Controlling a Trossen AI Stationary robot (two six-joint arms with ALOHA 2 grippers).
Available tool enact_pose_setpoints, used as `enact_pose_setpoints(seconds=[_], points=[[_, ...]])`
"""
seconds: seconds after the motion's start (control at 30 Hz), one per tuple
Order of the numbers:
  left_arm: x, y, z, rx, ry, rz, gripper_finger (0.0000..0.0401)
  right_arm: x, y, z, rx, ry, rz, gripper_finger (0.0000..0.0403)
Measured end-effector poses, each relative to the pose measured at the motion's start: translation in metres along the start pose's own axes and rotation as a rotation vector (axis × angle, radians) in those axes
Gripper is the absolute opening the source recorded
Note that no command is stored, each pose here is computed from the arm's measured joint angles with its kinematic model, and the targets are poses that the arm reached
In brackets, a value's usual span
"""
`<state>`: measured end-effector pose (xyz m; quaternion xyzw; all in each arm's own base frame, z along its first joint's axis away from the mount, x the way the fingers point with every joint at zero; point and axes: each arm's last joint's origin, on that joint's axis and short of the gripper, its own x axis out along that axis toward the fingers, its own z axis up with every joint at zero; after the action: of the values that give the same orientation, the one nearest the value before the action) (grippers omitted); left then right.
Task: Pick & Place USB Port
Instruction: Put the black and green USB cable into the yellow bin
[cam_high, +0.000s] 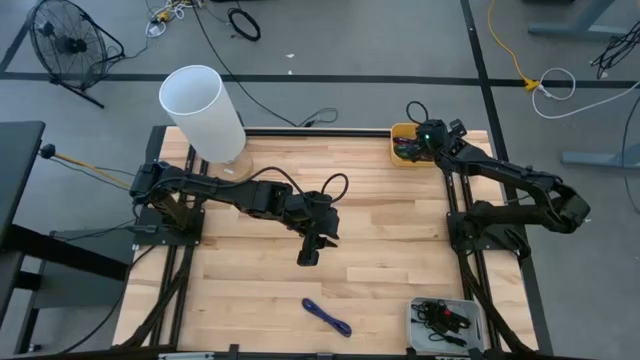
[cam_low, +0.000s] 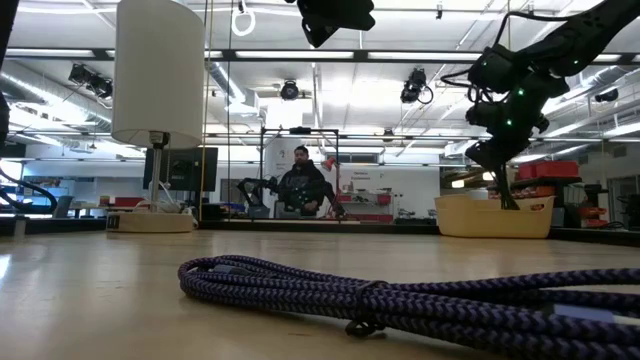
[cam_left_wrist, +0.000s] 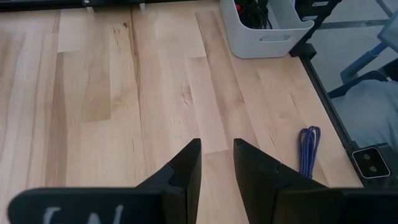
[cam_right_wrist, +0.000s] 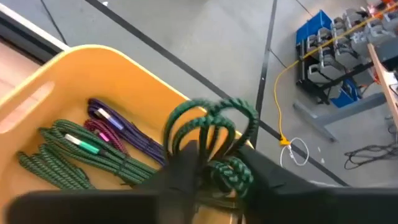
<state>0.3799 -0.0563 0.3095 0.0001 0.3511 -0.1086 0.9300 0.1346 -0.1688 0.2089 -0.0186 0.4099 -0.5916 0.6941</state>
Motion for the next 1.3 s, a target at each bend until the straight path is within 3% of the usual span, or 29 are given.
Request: enact_pose_setpoints(seconds=[0.2, 0.33, 0.57, 0.67, 1.1, 1.23, 1.3], points=[[0.000, 0.000, 0.000, 0.000, 0.000, 0.000, 0.0099, 0.001, -0.002, 0.001, 0.044, -0.004, 0.005, 0.0215], [0.000, 0.000, 0.000, 0.000, 0.000, 0.000, 0.0099, 0.001, -0.003, 0.005, 0.113, -0.039, -0.009, 0.0257], [0.000, 0.000, 0.000, 0.000, 0.000, 0.000, 0.0099, 0.001, -0.004, 0.008, 0.251, -0.066, -0.010, 0.0251], [0.000, 0.000, 0.000, 0.001, 0.000, 0.000, 0.0099, -0.002, -0.005, 0.016, 0.308, -0.091, 0.055, 0.0238], [0.000, -0.001, 0.000, 0.003, 0.000, -0.003, 0.0099, -0.006, -0.012, 0.021, 0.280, -0.044, -0.027, 0.0206], [0.000, -0.001, 0.000, 0.003, -0.001, -0.003, 0.0099, -0.006, -0.008, 0.022, 0.284, -0.062, 0.114, 0.0205], [0.000, -0.001, 0.000, 0.003, -0.001, -0.003, 0.0099, -0.005, -0.010, 0.020, 0.315, -0.041, 0.032, 0.0205]])
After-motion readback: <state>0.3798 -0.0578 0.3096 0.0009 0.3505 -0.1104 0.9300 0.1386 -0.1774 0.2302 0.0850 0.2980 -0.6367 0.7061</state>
